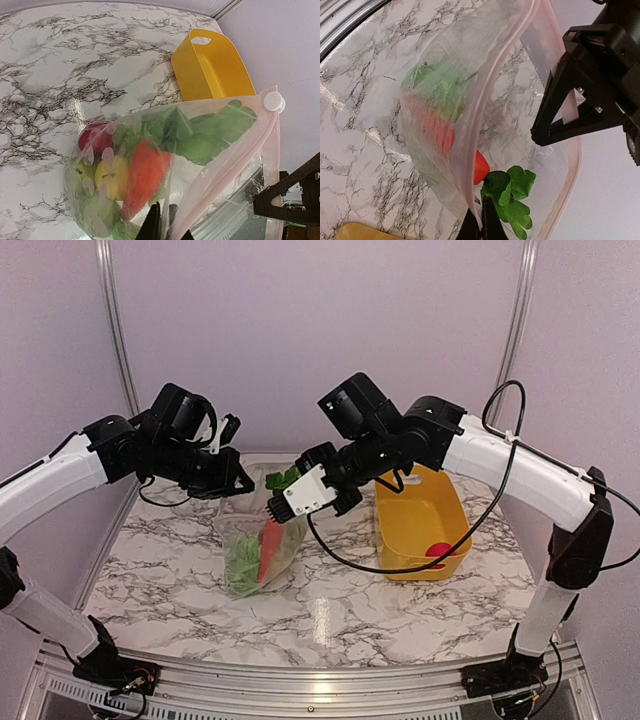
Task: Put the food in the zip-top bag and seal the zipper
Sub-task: Adjust the zipper food storage bag at the center of the board, then pick up the fake fruit from the bin.
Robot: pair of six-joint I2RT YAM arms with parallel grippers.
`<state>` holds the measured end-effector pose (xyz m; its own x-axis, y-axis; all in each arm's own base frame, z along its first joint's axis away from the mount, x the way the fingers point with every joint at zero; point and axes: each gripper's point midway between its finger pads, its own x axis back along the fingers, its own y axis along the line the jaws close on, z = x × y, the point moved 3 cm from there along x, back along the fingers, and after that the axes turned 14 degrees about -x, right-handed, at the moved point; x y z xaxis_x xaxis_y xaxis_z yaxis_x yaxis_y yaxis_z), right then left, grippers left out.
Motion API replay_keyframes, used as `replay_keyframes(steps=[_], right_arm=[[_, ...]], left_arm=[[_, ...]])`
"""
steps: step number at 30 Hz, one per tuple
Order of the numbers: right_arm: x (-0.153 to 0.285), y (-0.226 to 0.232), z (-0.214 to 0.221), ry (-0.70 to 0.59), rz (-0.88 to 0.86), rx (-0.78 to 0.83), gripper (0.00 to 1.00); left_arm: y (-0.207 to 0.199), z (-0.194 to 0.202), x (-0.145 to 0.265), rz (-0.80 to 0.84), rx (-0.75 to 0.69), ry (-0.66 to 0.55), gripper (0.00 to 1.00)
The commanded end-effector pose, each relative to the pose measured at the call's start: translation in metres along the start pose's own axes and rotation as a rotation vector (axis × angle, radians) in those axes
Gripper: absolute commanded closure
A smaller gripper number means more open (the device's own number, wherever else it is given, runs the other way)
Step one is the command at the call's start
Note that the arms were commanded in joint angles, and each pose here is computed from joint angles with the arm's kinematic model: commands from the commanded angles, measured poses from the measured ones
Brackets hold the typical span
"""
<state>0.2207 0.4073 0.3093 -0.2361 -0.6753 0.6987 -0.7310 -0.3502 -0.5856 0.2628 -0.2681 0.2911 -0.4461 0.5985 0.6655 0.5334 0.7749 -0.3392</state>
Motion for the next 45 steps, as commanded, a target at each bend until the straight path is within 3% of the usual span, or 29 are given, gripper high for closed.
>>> replay_keyframes(steps=[1,4,8,12,21,26,31,36,42,45], right_arm=[[0.011,-0.006,-0.010,-0.026,0.041,0.004,1.00],[0.021,-0.010,-0.017,-0.056,0.048,-0.031,1.00],[0.034,-0.015,-0.021,-0.096,0.033,-0.130,0.67],[0.060,-0.022,-0.008,-0.154,-0.024,-0.264,0.55],[0.099,-0.022,0.054,-0.140,-0.030,-0.555,0.52],[0.092,-0.010,0.129,-0.070,-0.073,-0.813,0.58],[0.078,0.024,0.198,0.051,-0.153,-0.976,0.68],[0.072,0.056,0.251,0.156,-0.207,-1.082,0.70],[0.060,0.090,0.290,0.370,-0.229,-1.118,0.64],[0.054,0.101,0.301,0.437,-0.250,-1.145,0.53]], left_arm=[[0.002,-0.006,0.001,-0.039,-0.016,0.042,0.98],[-0.003,-0.031,0.018,-0.066,-0.037,-0.045,1.00],[-0.005,-0.048,0.032,-0.087,-0.061,-0.118,1.00],[-0.003,-0.035,0.016,-0.071,-0.062,-0.055,1.00],[0.004,-0.021,-0.001,-0.086,-0.046,-0.003,1.00],[0.004,-0.020,-0.003,-0.084,-0.052,0.001,1.00],[0.003,-0.020,-0.003,-0.075,-0.060,0.004,1.00],[0.004,-0.018,-0.002,-0.075,-0.060,0.005,1.00],[0.006,-0.013,-0.001,-0.080,-0.053,0.009,1.00],[0.007,-0.012,-0.002,-0.082,-0.052,0.009,1.00]])
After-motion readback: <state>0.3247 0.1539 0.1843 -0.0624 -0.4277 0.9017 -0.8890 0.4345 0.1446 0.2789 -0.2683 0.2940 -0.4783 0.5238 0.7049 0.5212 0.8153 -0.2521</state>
